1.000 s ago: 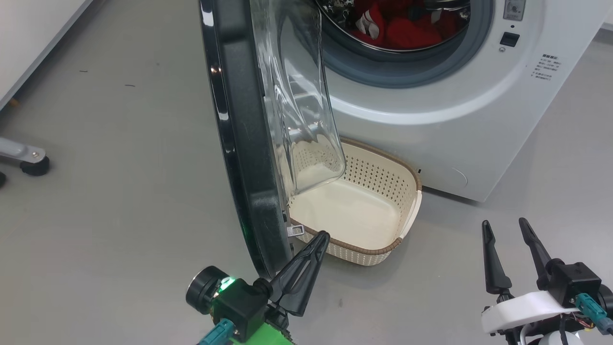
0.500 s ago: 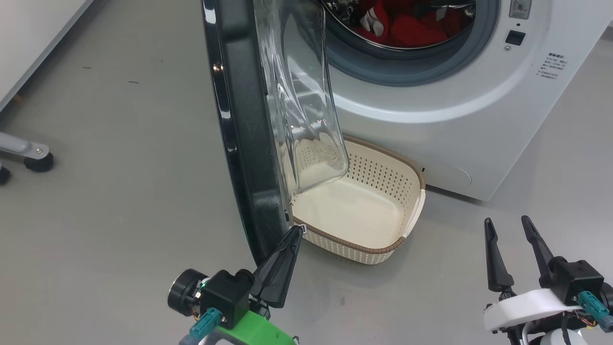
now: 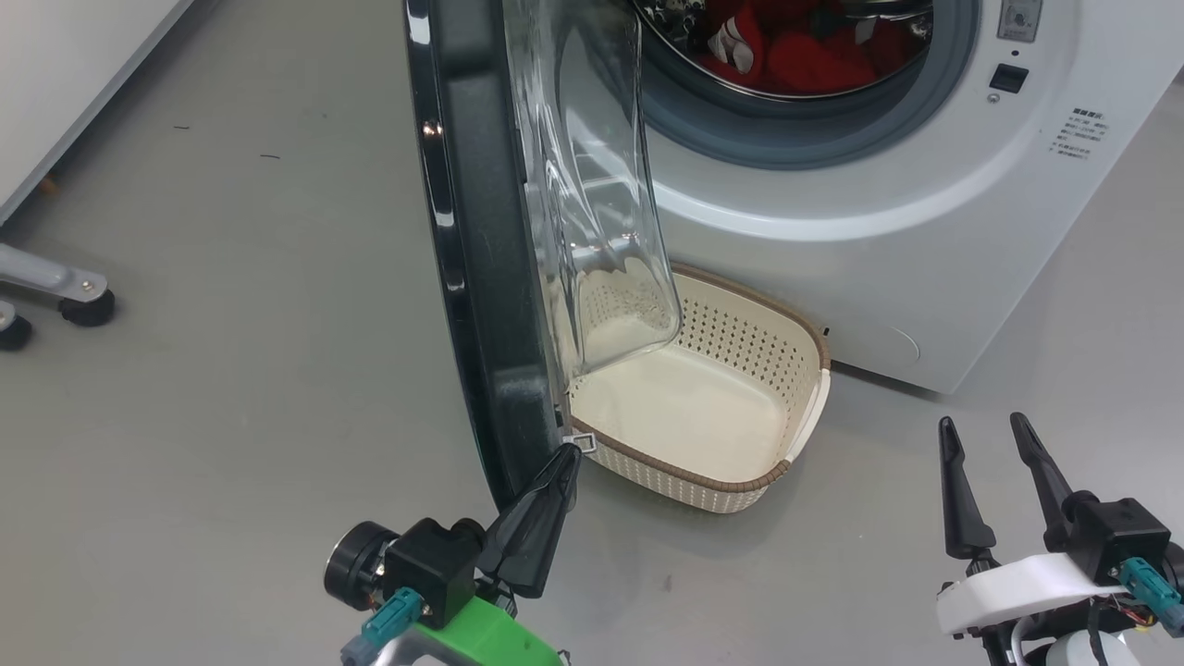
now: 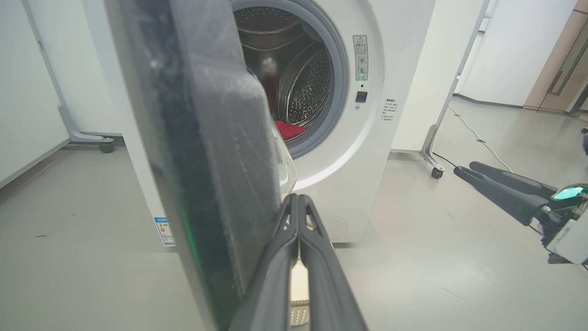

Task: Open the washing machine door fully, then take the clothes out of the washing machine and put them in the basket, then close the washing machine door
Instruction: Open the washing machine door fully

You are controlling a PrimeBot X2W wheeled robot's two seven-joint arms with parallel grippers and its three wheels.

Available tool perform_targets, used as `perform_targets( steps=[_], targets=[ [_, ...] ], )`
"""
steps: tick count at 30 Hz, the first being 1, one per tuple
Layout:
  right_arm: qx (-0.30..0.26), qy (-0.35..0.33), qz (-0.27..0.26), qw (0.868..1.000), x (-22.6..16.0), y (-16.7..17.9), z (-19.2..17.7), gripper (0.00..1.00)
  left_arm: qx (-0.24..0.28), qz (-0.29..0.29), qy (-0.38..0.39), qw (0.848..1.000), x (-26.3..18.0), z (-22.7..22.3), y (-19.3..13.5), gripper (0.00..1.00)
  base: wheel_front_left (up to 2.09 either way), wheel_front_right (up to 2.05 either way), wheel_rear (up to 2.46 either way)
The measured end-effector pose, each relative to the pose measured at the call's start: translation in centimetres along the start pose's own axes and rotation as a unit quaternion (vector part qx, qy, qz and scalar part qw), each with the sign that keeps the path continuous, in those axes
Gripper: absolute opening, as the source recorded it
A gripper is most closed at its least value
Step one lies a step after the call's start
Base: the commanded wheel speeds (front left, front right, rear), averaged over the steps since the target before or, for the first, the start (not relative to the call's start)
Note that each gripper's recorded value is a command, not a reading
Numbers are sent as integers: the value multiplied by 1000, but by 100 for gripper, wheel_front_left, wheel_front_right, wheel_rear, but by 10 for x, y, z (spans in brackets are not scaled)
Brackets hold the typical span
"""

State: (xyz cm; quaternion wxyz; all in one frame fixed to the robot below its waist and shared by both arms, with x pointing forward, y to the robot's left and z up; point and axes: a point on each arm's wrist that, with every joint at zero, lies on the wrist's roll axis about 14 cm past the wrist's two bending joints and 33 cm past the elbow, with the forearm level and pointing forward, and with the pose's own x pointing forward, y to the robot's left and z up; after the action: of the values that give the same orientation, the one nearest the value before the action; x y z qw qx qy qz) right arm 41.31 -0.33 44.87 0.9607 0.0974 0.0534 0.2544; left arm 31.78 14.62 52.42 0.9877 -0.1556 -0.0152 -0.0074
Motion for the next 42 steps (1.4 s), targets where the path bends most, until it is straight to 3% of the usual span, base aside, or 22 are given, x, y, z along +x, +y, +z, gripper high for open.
perform_targets(
  steps=[21,42],
  targets=[
    [-3,1,12,1000,5,7,0,100,5,73,-10,997,-10,1,36,0,0,0,0],
    [-7,0,14,1000,7,7,0,100,22,180,-21,983,-29,3,100,0,0,0,0]
  ],
)
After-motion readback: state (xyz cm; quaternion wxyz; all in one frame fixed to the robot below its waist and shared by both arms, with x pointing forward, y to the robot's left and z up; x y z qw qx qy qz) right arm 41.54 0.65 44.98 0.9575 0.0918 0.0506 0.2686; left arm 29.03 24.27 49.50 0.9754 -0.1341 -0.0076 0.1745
